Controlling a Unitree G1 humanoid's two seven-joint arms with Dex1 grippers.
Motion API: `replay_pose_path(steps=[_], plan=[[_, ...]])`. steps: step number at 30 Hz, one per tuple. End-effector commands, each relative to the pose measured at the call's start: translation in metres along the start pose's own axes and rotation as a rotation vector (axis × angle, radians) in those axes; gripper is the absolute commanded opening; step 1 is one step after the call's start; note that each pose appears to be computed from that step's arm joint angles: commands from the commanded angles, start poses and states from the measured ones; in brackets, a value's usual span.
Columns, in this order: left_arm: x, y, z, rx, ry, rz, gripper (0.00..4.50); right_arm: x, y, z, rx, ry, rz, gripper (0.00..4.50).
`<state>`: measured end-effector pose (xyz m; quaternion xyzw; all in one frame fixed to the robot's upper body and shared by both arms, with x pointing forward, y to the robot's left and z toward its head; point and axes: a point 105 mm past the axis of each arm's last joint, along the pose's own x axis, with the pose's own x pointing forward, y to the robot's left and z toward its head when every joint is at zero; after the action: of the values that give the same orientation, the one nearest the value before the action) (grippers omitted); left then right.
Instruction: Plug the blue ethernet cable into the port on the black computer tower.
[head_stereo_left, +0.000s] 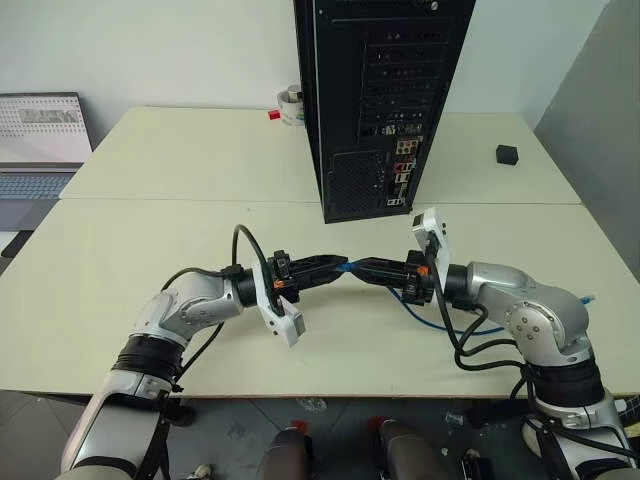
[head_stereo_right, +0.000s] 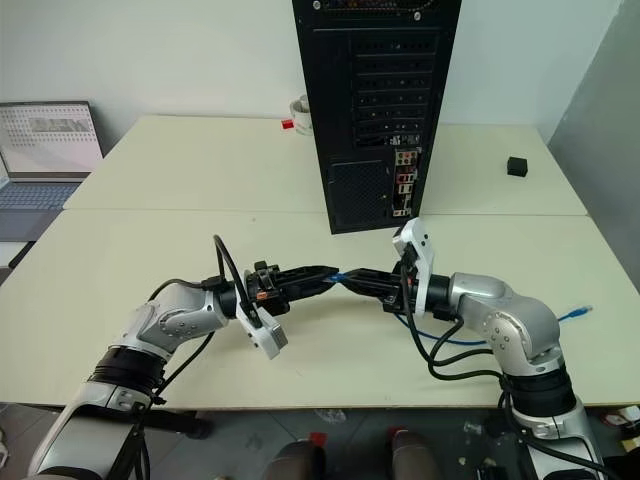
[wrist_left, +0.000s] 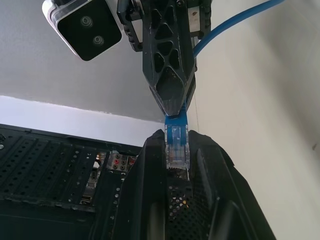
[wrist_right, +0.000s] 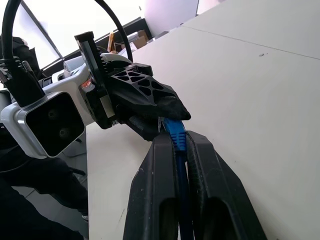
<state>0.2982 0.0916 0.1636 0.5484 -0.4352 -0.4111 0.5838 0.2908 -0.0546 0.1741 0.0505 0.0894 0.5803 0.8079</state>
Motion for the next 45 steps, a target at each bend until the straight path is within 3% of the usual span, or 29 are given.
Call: replay_pose_path(steps=[1, 3, 5, 8, 14, 17, 22, 27, 38, 45], plan=[[0.003, 0.009, 0.006, 0.029, -0.027, 0.038, 0.31, 0.003, 0.005, 0.008, -0.028, -0.018, 0.031, 0.00], [0.003, 0.007, 0.005, 0.022, -0.024, 0.032, 0.31, 0.002, 0.004, 0.008, -0.025, -0.013, 0.032, 0.00], [0.002, 0.006, 0.003, -0.013, -0.014, 0.039, 1.01, 0.001, 0.003, 0.007, -0.025, -0.006, 0.031, 0.00], [0.001, 0.004, 0.001, -0.060, -0.001, 0.025, 1.39, -0.001, 0.002, 0.006, -0.027, 0.001, 0.027, 0.00], [0.000, 0.016, -0.023, -0.281, 0.150, 0.089, 2.47, -0.007, -0.007, 0.011, -0.057, -0.021, -0.044, 0.00], [-0.004, 0.013, -0.035, -0.471, 0.240, 0.089, 3.03, -0.013, -0.017, 0.020, -0.080, -0.071, -0.126, 0.00], [-0.009, 0.012, -0.045, -0.937, 0.359, 0.141, 3.03, -0.023, -0.053, 0.047, -0.177, -0.183, -0.443, 0.00], [0.002, 0.028, -0.055, -1.125, 0.439, 0.221, 3.03, -0.018, -0.073, 0.062, -0.269, -0.227, -0.660, 0.00], [0.014, 0.058, -0.074, -1.174, 0.557, 0.376, 3.03, -0.002, -0.100, 0.066, -0.324, -0.280, -1.009, 0.00], [0.017, 0.064, -0.072, -1.175, 0.562, 0.392, 3.03, 0.000, -0.108, 0.067, -0.283, -0.339, -1.078, 0.00]])
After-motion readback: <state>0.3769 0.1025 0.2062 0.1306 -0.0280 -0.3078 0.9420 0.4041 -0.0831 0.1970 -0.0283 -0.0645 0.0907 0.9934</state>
